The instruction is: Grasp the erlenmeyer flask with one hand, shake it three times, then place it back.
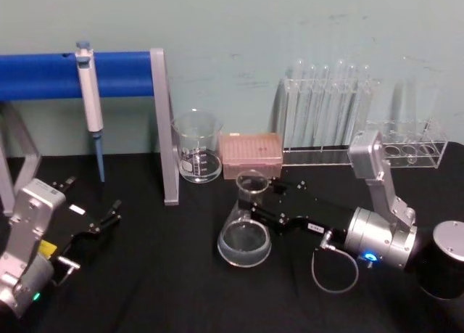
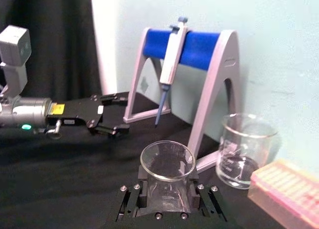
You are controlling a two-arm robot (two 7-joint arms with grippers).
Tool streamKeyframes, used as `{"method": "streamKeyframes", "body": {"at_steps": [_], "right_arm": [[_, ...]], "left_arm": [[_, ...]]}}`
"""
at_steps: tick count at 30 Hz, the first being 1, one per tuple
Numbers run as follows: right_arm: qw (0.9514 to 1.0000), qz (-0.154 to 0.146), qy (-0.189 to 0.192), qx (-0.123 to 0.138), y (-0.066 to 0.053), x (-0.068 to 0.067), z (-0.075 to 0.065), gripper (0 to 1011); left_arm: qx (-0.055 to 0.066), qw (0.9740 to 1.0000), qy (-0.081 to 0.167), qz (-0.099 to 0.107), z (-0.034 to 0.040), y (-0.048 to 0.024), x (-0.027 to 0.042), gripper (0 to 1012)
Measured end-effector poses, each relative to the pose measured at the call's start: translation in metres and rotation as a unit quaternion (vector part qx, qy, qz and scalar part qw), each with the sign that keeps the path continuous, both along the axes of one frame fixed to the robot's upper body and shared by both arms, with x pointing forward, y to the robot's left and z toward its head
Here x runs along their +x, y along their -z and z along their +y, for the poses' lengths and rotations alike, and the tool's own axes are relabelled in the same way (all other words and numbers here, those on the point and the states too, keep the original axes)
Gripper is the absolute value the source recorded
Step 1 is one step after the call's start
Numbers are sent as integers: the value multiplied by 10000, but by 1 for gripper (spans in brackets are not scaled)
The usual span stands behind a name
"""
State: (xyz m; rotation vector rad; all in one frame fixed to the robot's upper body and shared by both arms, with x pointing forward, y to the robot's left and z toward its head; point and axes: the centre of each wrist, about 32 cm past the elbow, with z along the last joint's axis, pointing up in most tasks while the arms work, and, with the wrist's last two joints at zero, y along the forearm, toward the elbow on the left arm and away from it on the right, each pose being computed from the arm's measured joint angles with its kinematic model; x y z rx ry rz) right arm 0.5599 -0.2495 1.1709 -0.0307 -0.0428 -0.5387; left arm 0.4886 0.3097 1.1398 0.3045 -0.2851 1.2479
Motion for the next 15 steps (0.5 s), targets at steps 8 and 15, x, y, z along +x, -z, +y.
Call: {"method": "streamKeyframes", "body": {"at_steps": [8, 15], "right_arm": [[9990, -177, 390, 159, -98, -106, -53, 453], [9959, -255, 789, 371, -186, -217, -128, 453]], "left_arm": [[0, 10000, 0, 1, 0, 0, 0, 1001], [0, 10000, 0, 0, 0, 0, 0, 1001]]}}
